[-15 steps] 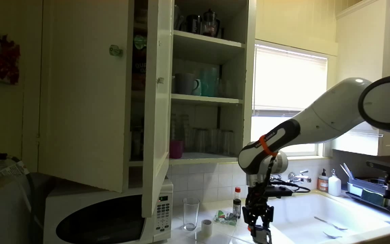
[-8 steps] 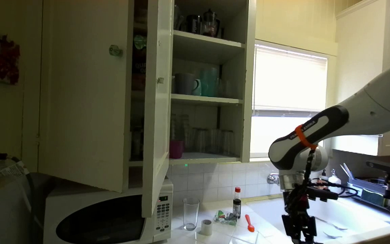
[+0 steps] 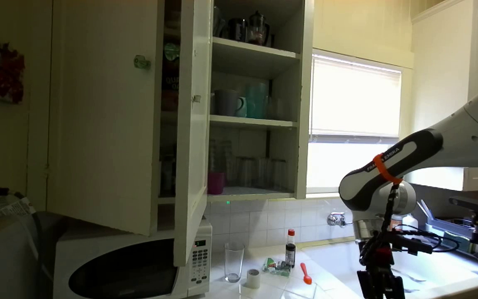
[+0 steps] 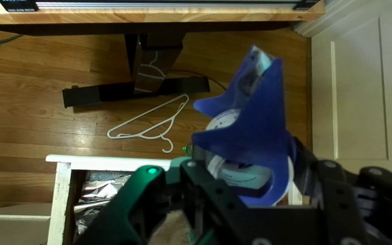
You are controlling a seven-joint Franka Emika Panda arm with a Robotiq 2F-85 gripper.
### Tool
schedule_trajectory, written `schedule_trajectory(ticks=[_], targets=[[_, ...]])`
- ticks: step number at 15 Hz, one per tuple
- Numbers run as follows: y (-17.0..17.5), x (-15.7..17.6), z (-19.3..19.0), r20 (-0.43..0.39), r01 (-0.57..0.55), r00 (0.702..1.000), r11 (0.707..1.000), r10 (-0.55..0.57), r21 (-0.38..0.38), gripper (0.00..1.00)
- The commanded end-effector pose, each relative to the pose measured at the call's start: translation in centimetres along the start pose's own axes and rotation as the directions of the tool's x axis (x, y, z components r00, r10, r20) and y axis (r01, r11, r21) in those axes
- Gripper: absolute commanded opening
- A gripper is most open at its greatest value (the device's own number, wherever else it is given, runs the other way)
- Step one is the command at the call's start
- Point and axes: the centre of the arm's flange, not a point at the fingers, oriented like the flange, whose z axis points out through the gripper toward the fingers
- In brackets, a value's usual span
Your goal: Put the blue and white object in the open drawer, then close the drawer
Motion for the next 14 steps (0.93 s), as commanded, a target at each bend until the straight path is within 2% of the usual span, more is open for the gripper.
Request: schedule_trajectory(ticks=[1, 5, 7, 9, 11, 12, 14], targets=[[0.1, 0.3, 1.2, -0.037, -0.02, 0.999, 1.0, 0.02, 0.005, 0.34], [2.8, 2.1, 7.0, -0.126, -0.096, 0.986, 0.992, 0.107, 0.087, 0.34], [4.3, 2.6, 10.3, -0.105, -0.102, 0.988, 0.991, 0.111, 0.081, 0.34], [5.0, 2.9, 12.9, -0.057, -0.08, 0.995, 0.996, 0.083, 0.049, 0.34], [5.1, 3.2, 14.9, -0.002, -0.042, 0.999, 0.999, 0.042, -0.021, 0.34], [4.8, 3.4, 15.2, 0.053, 0.002, 0.999, 0.997, 0.002, -0.077, 0.34], [3.9, 3.7, 15.8, 0.117, 0.085, 0.991, 0.988, -0.07, -0.128, 0.34]])
